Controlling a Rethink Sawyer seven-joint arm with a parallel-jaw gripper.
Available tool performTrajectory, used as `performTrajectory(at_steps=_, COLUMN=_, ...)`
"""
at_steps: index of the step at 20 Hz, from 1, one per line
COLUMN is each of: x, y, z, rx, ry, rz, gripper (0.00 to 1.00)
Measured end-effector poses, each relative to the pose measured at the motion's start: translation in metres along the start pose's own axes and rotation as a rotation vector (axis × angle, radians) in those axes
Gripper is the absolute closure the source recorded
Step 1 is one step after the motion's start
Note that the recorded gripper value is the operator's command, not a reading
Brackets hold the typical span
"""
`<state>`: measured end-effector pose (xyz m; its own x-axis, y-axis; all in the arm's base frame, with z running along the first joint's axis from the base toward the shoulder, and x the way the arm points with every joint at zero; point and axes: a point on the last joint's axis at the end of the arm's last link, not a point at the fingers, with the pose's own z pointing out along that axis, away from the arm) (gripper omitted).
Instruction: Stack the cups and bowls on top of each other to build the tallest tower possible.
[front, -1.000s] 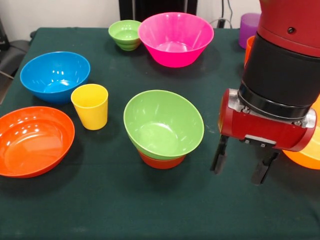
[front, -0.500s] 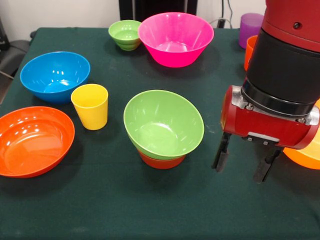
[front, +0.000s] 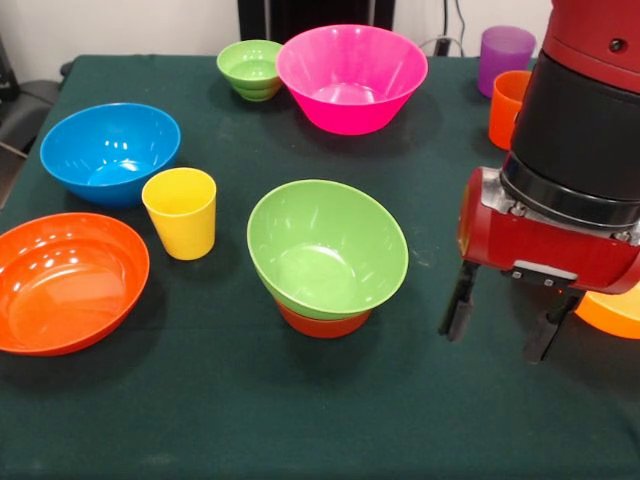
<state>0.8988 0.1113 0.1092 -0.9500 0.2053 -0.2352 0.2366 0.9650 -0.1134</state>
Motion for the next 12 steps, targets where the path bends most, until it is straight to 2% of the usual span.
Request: performTrajectory(at_steps=12, x=0.0001, y=0.0052, z=-0.0084, rx=-0.003, ry=-0.001, rz=-0.001, gripper=0.0)
